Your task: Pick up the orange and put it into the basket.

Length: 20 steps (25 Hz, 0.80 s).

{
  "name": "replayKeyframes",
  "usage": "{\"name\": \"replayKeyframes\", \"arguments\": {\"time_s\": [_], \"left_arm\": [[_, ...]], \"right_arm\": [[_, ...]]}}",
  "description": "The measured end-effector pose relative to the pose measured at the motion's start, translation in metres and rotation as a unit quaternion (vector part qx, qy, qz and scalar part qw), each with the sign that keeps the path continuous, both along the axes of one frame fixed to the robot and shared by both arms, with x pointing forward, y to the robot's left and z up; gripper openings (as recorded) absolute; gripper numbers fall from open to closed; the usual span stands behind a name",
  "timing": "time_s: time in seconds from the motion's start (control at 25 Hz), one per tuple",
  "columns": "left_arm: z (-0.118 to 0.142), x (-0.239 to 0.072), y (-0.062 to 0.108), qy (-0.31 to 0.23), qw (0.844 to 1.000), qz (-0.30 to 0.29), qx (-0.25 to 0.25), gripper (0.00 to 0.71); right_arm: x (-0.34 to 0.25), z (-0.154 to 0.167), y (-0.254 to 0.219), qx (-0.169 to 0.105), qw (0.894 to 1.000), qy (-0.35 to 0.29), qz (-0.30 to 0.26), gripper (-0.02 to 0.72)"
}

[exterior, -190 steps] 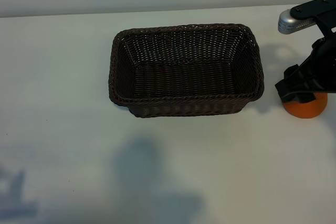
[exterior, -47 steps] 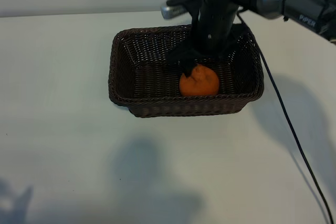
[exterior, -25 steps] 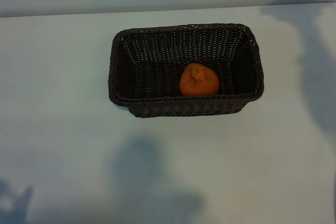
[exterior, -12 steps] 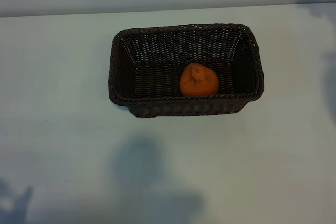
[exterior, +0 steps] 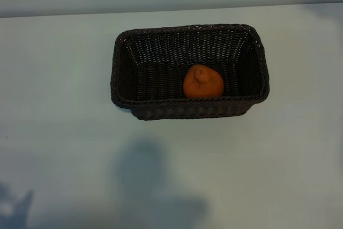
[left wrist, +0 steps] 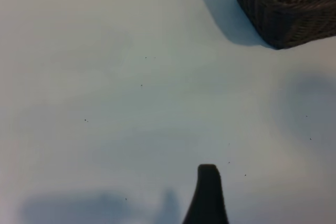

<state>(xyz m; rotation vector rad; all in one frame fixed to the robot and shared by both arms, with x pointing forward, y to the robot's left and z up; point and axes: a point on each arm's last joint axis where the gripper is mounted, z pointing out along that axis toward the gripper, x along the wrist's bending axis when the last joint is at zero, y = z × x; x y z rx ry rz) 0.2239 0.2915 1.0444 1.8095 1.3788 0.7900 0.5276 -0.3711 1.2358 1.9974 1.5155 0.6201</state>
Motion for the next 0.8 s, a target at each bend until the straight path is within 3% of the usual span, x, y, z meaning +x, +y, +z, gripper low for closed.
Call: {"name": "replayKeyframes", "arguments": {"time_s": [0.24,0.44,0.64,0.8], "left_arm": [[0.0,0.0,0.0,0.0,1.0,0.0,0.0,0.594],[0.0,0.0,0.0,0.0,1.0,0.0,0.0,0.594],[0.0,0.0,0.0,0.0,1.0,0.0,0.0,0.594],[0.0,0.0,0.0,0.0,1.0,0.0,0.0,0.594]], "right_arm": [[-0.11,0.047,0.029,-0.027,0.994,-0.103,0.003,0.571],[-0.222,0.062,0.057,-0.061,0.976,-0.208,0.002,0.571],[-0.297,0.035,0.069,-0.12,0.96,-0.253,-0.014,0.571],[-0.328,-0.001,0.076,-0.136,0.947,-0.289,-0.018,0.571]]}}
